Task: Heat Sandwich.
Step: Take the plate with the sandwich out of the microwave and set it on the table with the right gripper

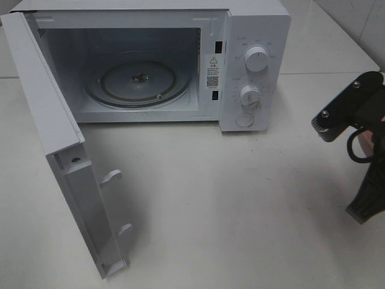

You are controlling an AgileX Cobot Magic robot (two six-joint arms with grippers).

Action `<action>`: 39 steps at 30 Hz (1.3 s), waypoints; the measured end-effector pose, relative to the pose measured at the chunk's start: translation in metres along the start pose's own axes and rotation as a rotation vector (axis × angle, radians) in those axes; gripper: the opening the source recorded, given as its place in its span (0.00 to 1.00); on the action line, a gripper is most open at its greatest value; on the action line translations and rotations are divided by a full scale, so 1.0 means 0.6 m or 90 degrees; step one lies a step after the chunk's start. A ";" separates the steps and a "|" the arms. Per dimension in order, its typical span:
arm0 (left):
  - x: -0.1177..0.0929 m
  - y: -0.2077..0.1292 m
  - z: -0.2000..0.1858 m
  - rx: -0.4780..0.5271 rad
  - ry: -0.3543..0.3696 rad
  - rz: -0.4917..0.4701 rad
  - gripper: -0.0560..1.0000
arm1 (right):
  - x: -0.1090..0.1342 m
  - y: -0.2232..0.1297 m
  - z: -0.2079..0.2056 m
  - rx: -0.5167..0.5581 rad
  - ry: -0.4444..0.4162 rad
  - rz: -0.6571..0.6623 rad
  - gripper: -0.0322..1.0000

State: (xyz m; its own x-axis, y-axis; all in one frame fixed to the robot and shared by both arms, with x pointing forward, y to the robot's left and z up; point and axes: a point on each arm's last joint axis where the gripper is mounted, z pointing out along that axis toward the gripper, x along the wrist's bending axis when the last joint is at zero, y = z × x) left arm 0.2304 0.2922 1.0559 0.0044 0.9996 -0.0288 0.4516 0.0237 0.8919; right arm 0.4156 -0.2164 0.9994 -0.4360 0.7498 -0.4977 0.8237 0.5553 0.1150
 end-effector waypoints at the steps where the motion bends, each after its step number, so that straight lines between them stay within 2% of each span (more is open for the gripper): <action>1: 0.000 0.000 0.000 0.000 0.000 0.000 0.97 | 0.002 0.007 0.003 0.005 -0.003 0.004 0.09; 6: 0.000 0.000 0.000 0.000 0.000 0.000 0.97 | 0.005 0.035 0.017 0.022 -0.013 0.013 0.09; 11: 0.000 0.000 0.000 0.000 0.000 0.000 0.97 | -0.014 0.056 0.041 0.048 -0.030 0.061 0.09; 29: 0.000 0.000 0.000 0.000 0.000 0.000 0.97 | -0.070 0.047 0.121 0.150 -0.043 0.191 0.09; 39: 0.000 0.000 0.000 0.000 0.000 0.000 0.97 | -0.065 0.052 0.173 0.179 -0.033 0.226 0.10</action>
State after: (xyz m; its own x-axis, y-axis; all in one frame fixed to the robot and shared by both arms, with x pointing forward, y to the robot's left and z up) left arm 0.2304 0.2922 1.0559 0.0044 0.9996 -0.0288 0.4516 0.0237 0.8919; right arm 0.4960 -0.2658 0.9332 -0.0961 0.8531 -0.5128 0.9885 0.1424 0.0516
